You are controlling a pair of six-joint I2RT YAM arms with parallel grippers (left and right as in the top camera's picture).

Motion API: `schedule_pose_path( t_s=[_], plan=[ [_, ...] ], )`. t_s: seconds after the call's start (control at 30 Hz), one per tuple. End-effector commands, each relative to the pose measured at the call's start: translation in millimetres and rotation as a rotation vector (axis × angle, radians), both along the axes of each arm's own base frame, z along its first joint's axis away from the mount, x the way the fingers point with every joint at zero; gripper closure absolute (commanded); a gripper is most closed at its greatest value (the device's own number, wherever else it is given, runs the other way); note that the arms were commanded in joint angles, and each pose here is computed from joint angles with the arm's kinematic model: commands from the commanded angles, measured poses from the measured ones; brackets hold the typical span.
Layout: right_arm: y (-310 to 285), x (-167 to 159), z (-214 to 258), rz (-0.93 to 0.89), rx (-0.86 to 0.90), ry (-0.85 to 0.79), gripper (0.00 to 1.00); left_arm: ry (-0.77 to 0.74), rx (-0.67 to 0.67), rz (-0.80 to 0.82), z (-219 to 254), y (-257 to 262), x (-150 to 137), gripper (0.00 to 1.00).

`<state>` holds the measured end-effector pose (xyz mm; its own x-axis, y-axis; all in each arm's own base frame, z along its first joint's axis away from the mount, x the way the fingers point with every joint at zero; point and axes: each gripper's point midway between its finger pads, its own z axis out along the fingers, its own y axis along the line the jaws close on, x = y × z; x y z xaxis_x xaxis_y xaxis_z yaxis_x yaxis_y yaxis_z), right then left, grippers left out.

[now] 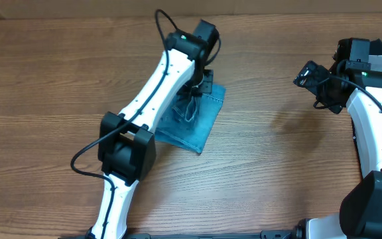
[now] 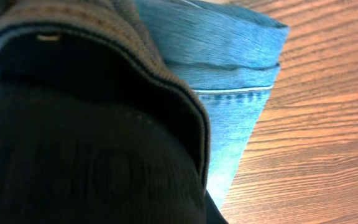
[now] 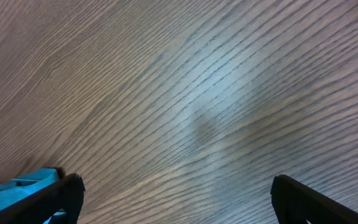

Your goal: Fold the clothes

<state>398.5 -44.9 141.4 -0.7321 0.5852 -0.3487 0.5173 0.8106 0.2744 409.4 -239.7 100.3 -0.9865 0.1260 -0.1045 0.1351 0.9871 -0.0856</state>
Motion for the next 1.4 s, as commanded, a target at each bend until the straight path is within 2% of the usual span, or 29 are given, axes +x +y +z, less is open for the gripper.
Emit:
schedule_pose_path(
  t_s=[0.0, 0.17, 0.23, 0.4, 0.5, 0.6, 0.7, 0.77, 0.83, 0.87, 0.9, 0.93, 1.0, 1.17, 1.2, 1.23, 1.37],
  plan=[
    [-1.4, 1.8, 3.1, -0.001, -0.014, -0.009, 0.0, 0.009, -0.031, -0.093, -4.3, -24.1, -8.1, 0.87],
    [-1.4, 1.8, 3.1, -0.001, -0.014, -0.009, 0.0, 0.013, -0.029, -0.106, -7.2, -29.5, -11.3, 0.8],
    [-1.4, 1.8, 3.1, -0.001, -0.014, -0.009, 0.0, 0.02, -0.026, -0.109, -10.4, -30.6, -12.4, 0.64],
    [-1.4, 1.8, 3.1, -0.001, -0.014, -0.009, 0.0, 0.045, -0.062, -0.116, -12.0, -37.3, -16.5, 0.58],
    [-1.4, 1.8, 3.1, -0.001, -0.014, -0.009, 0.0, 0.066, -0.12, -0.15, -10.1, -47.4, -21.2, 0.7],
    [-1.4, 1.8, 3.1, -0.001, -0.014, -0.009, 0.0, 0.087, -0.183, -0.201, -6.4, -58.1, -27.0, 0.7],
    [-1.4, 1.8, 3.1, -0.001, -0.014, -0.009, 0.0, 0.103, -0.31, -0.329, 7.0, -78.2, -36.6, 0.76],
    [-1.4, 1.8, 3.1, -0.001, -0.014, -0.009, 0.0, 0.105, -0.368, -0.391, 13.6, -87.4, -41.5, 0.7],
    [-1.4, 1.7, 3.0, -0.001, -0.014, -0.009, 0.0, 0.111, -0.412, -0.447, 17.4, -93.4, -47.1, 0.55],
    [-1.4, 1.8, 3.1, -0.001, -0.014, -0.009, 0.0, 0.12, -0.437, -0.469, 19.7, -96.5, -50.8, 0.53],
    [-1.4, 1.8, 3.1, -0.001, -0.014, -0.009, 0.0, 0.126, -0.459, -0.488, 21.6, -99.0, -54.0, 0.55],
    [-1.4, 1.8, 3.1, -0.001, -0.014, -0.009, 0.0, 0.129, -0.465, -0.502, 22.4, -99.9, -55.9, 0.67],
    [-1.4, 1.8, 3.1, -0.001, -0.014, -0.009, 0.0, 0.109, -0.47, -0.523, 29.4, -100.3, -55.3, 0.75],
    [-1.4, 1.8, 3.1, -0.001, -0.014, -0.009, 0.0, -0.024, -0.481, -0.578, 78.0, -94.5, -42.1, 0.66],
    [-1.4, 1.8, 3.1, -0.001, -0.014, -0.009, 0.0, -0.092, -0.425, -0.544, 95.9, -80.9, -28.8, 0.57],
    [-1.4, 1.8, 3.1, -0.001, -0.014, -0.009, 0.0, -0.13, -0.378, -0.501, 104.8, -68.7, -19.6, 0.57],
    [-1.4, 1.8, 3.1, -0.001, -0.014, -0.009, 0.0, -0.197, -0.252, -0.365, 118.7, -22.0, 7.3, 0.72]
  ],
)
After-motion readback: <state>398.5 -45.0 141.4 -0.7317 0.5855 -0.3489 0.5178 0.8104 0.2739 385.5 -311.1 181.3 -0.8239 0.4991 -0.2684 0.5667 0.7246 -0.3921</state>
